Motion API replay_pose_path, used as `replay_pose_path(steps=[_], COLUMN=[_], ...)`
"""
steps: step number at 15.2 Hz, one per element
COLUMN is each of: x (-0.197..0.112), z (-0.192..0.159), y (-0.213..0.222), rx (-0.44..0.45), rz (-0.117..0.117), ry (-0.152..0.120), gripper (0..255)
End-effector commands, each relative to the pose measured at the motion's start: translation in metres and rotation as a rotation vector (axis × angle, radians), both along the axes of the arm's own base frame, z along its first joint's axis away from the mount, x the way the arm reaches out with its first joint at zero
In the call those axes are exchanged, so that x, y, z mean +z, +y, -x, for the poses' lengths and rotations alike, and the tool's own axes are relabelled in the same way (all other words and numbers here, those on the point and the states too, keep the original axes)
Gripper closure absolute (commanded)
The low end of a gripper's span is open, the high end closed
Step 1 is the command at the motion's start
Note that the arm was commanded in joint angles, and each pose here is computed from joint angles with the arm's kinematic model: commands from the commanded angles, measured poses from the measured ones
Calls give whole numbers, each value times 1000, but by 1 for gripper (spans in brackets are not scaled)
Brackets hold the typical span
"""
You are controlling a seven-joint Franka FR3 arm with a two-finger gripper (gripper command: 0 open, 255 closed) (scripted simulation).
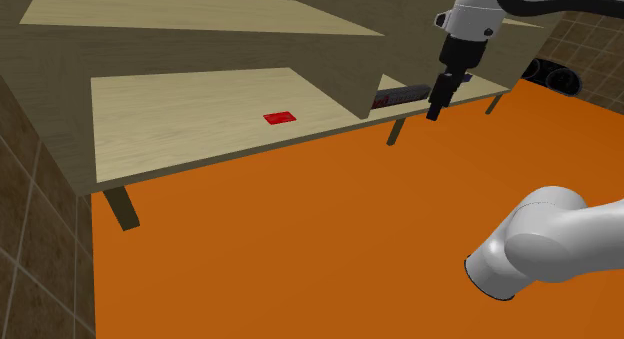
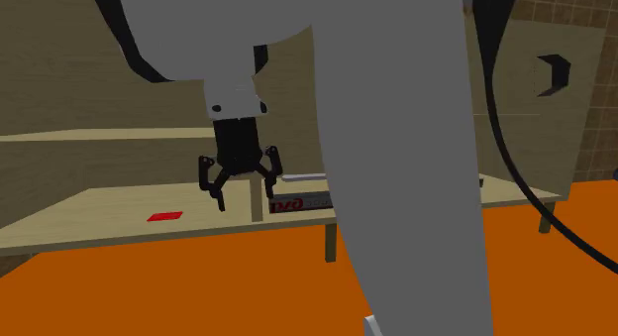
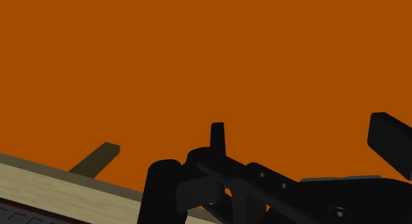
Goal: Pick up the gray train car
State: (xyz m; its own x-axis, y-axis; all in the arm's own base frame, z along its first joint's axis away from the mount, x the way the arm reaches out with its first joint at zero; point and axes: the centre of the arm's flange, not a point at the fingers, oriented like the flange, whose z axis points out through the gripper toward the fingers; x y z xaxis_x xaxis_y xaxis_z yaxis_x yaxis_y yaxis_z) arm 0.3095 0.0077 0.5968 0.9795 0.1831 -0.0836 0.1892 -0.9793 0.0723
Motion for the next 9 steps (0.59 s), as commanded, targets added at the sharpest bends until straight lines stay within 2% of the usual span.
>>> replay_pose_path(steps=[1, 9], x=[0, -10], z=[0, -22], y=[0, -103], rx=[0, 343], rz=[0, -32], ry=[0, -2], gripper=[0, 0])
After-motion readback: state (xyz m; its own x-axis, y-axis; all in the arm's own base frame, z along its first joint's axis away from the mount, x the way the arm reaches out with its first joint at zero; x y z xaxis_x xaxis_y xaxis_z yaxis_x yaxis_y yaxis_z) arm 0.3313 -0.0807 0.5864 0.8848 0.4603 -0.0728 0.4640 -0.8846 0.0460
